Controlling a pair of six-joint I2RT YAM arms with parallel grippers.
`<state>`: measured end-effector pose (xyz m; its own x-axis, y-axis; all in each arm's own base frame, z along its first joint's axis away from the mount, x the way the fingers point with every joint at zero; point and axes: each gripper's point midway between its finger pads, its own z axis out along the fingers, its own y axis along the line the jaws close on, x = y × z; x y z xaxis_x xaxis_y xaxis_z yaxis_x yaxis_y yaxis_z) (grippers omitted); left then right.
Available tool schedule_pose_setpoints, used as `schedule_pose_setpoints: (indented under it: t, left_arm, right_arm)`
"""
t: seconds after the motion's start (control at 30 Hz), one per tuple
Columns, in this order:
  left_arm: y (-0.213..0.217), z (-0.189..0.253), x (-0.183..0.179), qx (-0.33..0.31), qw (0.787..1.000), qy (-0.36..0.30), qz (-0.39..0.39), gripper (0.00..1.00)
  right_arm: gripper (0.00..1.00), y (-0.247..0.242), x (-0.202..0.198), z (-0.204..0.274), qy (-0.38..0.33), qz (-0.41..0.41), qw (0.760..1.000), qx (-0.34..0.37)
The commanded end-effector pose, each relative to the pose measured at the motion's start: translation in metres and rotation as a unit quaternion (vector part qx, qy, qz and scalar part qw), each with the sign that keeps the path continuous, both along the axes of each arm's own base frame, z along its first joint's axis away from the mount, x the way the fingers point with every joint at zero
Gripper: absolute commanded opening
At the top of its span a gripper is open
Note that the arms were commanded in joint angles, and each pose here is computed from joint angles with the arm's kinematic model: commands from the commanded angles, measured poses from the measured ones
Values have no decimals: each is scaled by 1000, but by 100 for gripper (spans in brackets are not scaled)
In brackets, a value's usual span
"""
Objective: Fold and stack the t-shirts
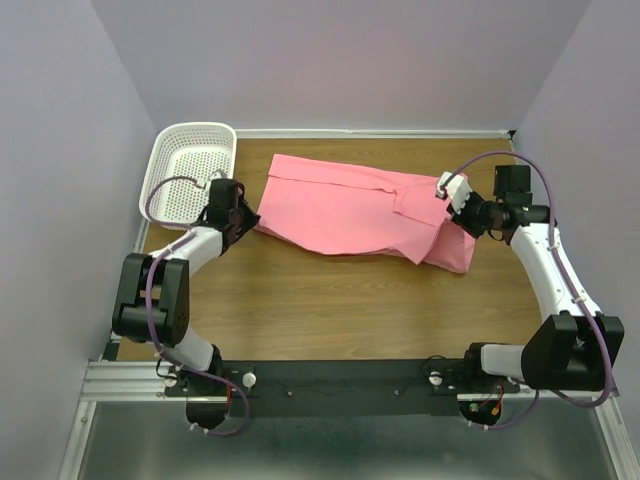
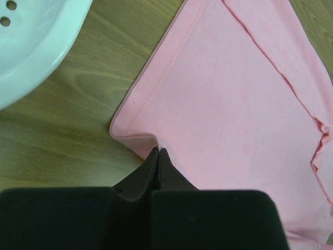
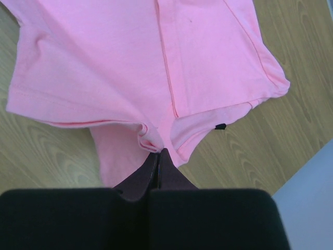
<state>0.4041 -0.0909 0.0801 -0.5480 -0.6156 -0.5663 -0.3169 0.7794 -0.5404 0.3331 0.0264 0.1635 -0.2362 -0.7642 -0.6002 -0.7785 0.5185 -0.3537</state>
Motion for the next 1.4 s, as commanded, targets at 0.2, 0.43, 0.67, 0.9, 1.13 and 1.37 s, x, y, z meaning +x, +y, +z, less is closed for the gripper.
schedule_pose_setpoints:
  t: [0.2, 0.43, 0.67, 0.9, 1.13, 1.37]
  left_arm:
    - [4, 1, 33, 15, 1000, 3, 17, 0]
    - [5, 3, 55, 21, 1000, 2, 23, 0]
    - [4, 2, 74, 32, 999, 5, 22, 0]
    - [9, 2, 88, 47, 998, 6, 29, 0]
    - [12, -5, 98, 59, 998, 17, 34, 0]
    - [11, -5, 108, 62, 997, 19, 31, 0]
  right_arm:
    - [1, -10, 26, 15, -33, -21, 998, 41]
    - [1, -19, 40, 14, -34, -38, 997, 50]
    - [1, -21, 50, 11, -30, -45, 997, 61]
    - [1, -28, 59, 7, -26, -59, 996, 61]
    - [1, -39, 64, 6, -27, -77, 995, 61]
    - [1, -41, 67, 3, -24, -80, 994, 65]
